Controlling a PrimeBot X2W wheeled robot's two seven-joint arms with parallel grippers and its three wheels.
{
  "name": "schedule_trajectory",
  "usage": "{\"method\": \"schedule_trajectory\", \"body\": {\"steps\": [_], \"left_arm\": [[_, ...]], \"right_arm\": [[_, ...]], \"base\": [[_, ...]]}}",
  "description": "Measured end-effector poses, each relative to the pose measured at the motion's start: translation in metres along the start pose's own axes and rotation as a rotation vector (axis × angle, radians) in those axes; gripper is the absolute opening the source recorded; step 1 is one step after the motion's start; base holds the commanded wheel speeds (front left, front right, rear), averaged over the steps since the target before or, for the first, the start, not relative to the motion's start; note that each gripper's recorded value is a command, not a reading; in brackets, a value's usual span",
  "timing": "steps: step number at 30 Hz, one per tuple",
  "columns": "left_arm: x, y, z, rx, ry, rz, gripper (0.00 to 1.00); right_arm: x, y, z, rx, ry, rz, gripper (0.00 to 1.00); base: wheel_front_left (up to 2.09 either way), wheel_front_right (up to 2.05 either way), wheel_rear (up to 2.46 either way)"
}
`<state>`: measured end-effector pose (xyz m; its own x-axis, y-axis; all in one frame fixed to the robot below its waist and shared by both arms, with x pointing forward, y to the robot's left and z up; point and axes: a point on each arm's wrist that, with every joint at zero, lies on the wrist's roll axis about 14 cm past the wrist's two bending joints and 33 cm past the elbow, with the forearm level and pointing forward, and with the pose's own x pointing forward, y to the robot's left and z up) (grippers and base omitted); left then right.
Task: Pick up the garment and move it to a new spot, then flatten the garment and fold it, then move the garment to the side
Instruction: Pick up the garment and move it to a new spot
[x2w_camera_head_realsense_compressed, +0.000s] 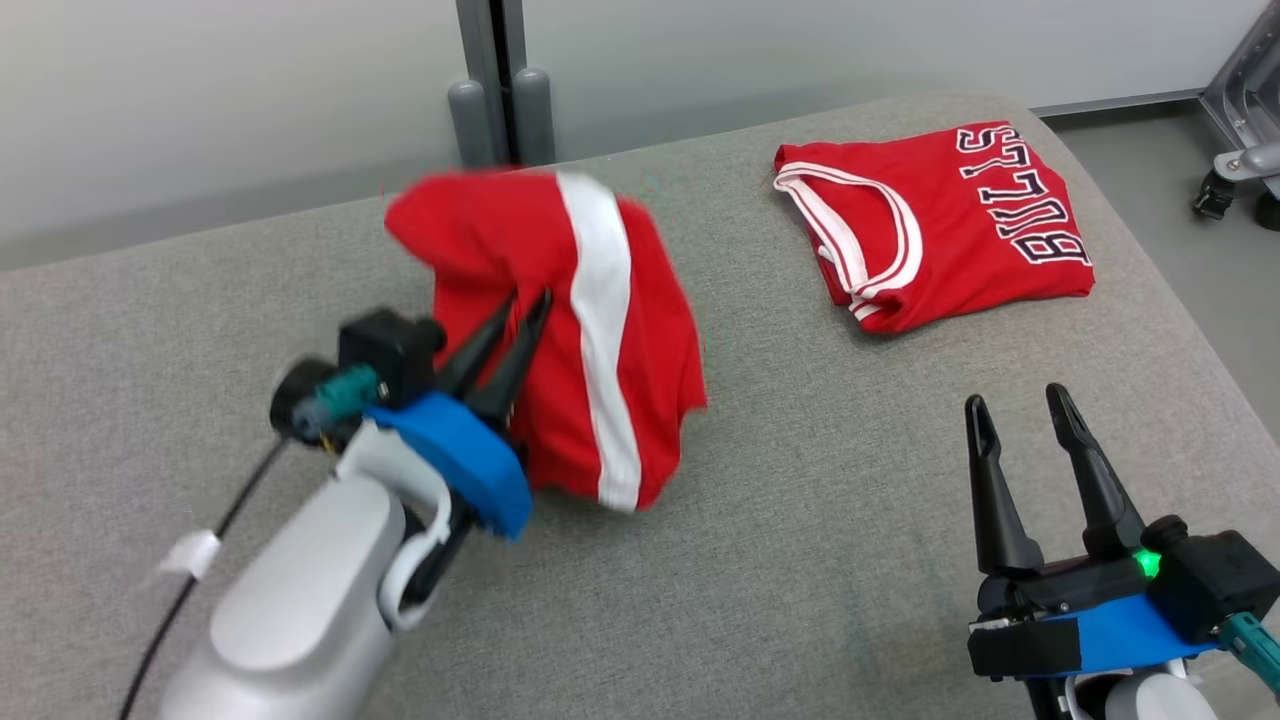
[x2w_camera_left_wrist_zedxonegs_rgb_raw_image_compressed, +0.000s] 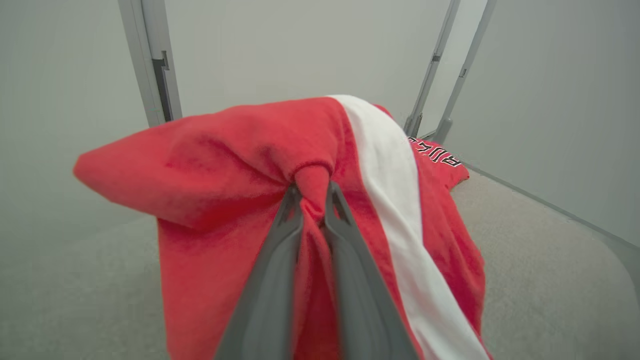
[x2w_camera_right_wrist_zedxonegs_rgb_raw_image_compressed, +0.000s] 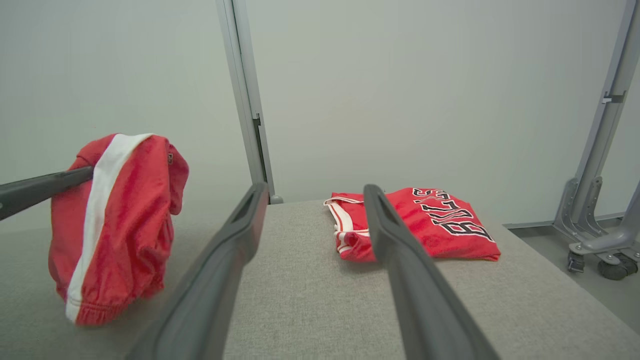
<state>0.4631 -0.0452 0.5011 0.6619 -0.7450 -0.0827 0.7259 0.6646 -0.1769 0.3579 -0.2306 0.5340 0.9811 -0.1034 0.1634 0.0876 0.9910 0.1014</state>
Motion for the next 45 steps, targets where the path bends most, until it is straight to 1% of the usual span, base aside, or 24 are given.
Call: {"method": "schedule_trajectory", "body": {"steps": [4,7,8,9,10,12,18,22,25,30,32,33,36,41,45], "left_arm": [[-0.023,-0.006,-0.051,-0.031,0.112,0.02,0.0],[-0.038,-0.012,-0.074,-0.053,0.16,0.031,0.0],[-0.041,-0.013,-0.078,-0.06,0.167,0.038,0.47],[-0.043,-0.012,-0.079,-0.062,0.162,0.048,1.0],[-0.044,-0.009,-0.074,-0.062,0.139,0.064,1.0],[-0.05,0.007,-0.048,-0.059,0.033,0.141,1.0],[-0.073,0.035,-0.013,-0.001,-0.077,0.256,1.0],[-0.1,0.056,0.007,0.031,-0.142,0.359,1.0],[-0.124,0.066,0.023,0.046,-0.208,0.43,1.0],[-0.17,0.08,0.029,0.085,-0.256,0.557,1.0],[-0.19,0.087,0.024,0.102,-0.25,0.615,1.0],[-0.199,0.089,0.021,0.093,-0.25,0.646,1.0],[-0.223,0.093,0.012,0.104,-0.233,0.708,1.0],[-0.248,0.091,0.004,0.119,-0.22,0.746,1.0],[-0.256,0.086,-0.002,0.114,-0.215,0.757,1.0]], "right_arm": [[0.0,0.003,-0.003,0.005,0.008,0.01,1.0],[0.0,0.006,-0.004,0.007,0.009,0.017,1.0],[0.001,0.007,-0.004,0.007,0.01,0.02,1.0],[0.002,0.009,-0.005,0.01,0.011,0.026,1.0],[0.002,0.011,-0.005,0.011,0.011,0.033,1.0],[0.002,0.018,-0.007,0.02,0.014,0.055,1.0],[0.0,0.028,-0.007,0.033,0.015,0.082,1.0],[0.0,0.033,-0.008,0.04,0.014,0.097,1.0],[0.001,0.038,-0.008,0.045,0.014,0.114,1.0],[0.003,0.047,-0.011,0.052,0.022,0.14,1.0],[0.004,0.051,-0.014,0.054,0.029,0.151,1.0],[0.004,0.052,-0.015,0.054,0.032,0.156,1.0],[0.003,0.055,-0.019,0.056,0.045,0.165,1.0],[0.001,0.058,-0.024,0.056,0.062,0.175,1.0],[-0.004,0.057,-0.033,0.056,0.093,0.173,1.0]], "base": [[0.0,0.0,0.0],[0.0,0.0,0.0],[0.0,0.0,0.0],[0.0,0.0,0.0],[0.0,0.0,0.0],[0.0,0.0,0.0],[0.0,0.0,0.0],[0.0,0.0,0.0],[0.0,0.0,0.0],[0.0,0.0,0.0],[0.0,0.0,0.0],[0.0,0.0,0.0],[0.0,0.0,0.0],[0.0,0.0,0.0],[0.0,0.0,0.0]]}}
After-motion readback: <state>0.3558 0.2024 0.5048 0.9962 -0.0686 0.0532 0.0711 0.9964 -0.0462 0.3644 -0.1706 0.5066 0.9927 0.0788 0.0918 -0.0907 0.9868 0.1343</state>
